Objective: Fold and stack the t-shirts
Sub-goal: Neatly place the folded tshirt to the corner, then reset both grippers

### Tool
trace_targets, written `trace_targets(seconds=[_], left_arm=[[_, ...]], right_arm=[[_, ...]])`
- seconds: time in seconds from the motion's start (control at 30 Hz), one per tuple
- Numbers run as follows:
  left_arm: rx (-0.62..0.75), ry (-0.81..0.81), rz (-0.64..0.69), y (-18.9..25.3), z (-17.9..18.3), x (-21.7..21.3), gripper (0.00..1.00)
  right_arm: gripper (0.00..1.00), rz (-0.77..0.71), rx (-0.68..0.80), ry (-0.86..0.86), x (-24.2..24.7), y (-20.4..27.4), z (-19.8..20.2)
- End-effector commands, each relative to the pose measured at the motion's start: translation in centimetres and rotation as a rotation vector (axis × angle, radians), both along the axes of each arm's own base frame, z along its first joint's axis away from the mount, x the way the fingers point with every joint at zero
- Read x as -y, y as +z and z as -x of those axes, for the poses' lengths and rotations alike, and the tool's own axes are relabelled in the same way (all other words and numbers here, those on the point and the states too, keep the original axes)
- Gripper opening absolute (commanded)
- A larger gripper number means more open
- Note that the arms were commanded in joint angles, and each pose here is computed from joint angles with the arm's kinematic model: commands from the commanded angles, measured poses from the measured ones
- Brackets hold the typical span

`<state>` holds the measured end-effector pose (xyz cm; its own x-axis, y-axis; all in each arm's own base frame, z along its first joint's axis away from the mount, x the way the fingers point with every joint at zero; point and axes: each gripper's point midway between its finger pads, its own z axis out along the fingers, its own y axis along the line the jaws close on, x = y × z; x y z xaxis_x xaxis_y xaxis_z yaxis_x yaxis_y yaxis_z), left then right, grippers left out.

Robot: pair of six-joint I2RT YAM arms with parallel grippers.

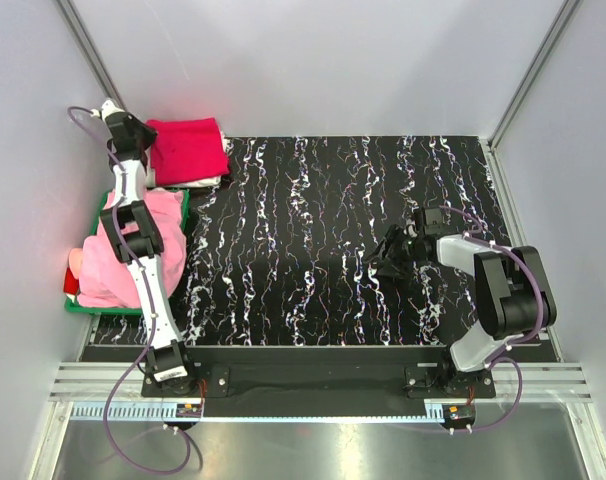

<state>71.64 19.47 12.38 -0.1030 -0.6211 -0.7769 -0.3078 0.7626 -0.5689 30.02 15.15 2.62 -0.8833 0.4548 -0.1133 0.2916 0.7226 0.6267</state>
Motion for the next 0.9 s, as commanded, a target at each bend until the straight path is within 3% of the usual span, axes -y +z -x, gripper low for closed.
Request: trace_targets(seconds=[0.0,0.03,0.07,0.1,0.17,0.2,0.3,0.37,0.43,0.5,0.53,0.57,0.6,0.83,0.87], left_arm=[[0.159,0.080,-0.127,5.0,-1.1,-2.9,0.00],[0.164,0.084,-0.129,5.1,-1.2,-2.9,0.03],[0.165,0.088,-0.133,4.9,-1.2,-2.9,0.12],[0.180,0.104,-0.146,5.1,-1.3,-3.4,0.31],[0.194,0.126,-0.152,5.1,-1.5,-3.7,0.51],[0.195,0.131,-0.150,5.2,-1.4,-3.9,0.71],[0.190,0.138,-0.133,5.9,-0.7,-4.0,0.99],[0.227,0.121,-0.133,9.2,-0.2,-3.3,0.99],[0.197,0.110,-0.098,8.5,0.7,-2.6,0.99],[0.239,0.102,-0.070,12.4,2.2,-1.7,0.99],[0.176,0.103,-0.034,9.5,3.3,-1.2,0.99],[0.248,0.110,-0.032,14.1,4.7,-0.7,0.99],[0.251,0.110,-0.028,15.0,5.5,-0.1,0.99],[0.166,0.134,-0.033,20.2,12.5,3.4,0.99],[0.093,0.108,-0.023,18.8,13.4,4.6,0.99]], right_arm=[[0.62,0.033,-0.002,-0.004,0.4,-1.2,-0.6],[0.62,0.032,-0.007,-0.003,0.4,-1.4,-0.6],[0.62,0.032,-0.010,-0.003,0.4,-1.5,-0.5],[0.62,0.033,-0.012,-0.005,0.4,-1.5,-0.6],[0.62,0.030,-0.012,-0.005,0.3,-1.5,-0.6],[0.62,0.029,-0.011,-0.008,0.4,-1.5,-0.6],[0.62,0.012,-0.003,-0.004,0.2,-0.8,-0.4],[0.62,0.010,0.006,-0.005,0.1,-0.3,-0.3],[0.62,0.006,0.025,-0.006,0.2,0.6,0.0],[0.62,0.012,0.040,-0.006,0.4,1.3,0.5],[0.62,0.012,0.048,-0.005,0.4,1.6,0.6],[0.62,0.013,0.059,-0.001,0.4,1.9,0.7],[0.62,0.009,0.071,0.005,0.3,2.6,0.9],[0.68,0.048,0.175,0.067,-0.1,7.7,2.1],[0.71,0.046,0.189,0.074,-0.2,8.2,2.4]])
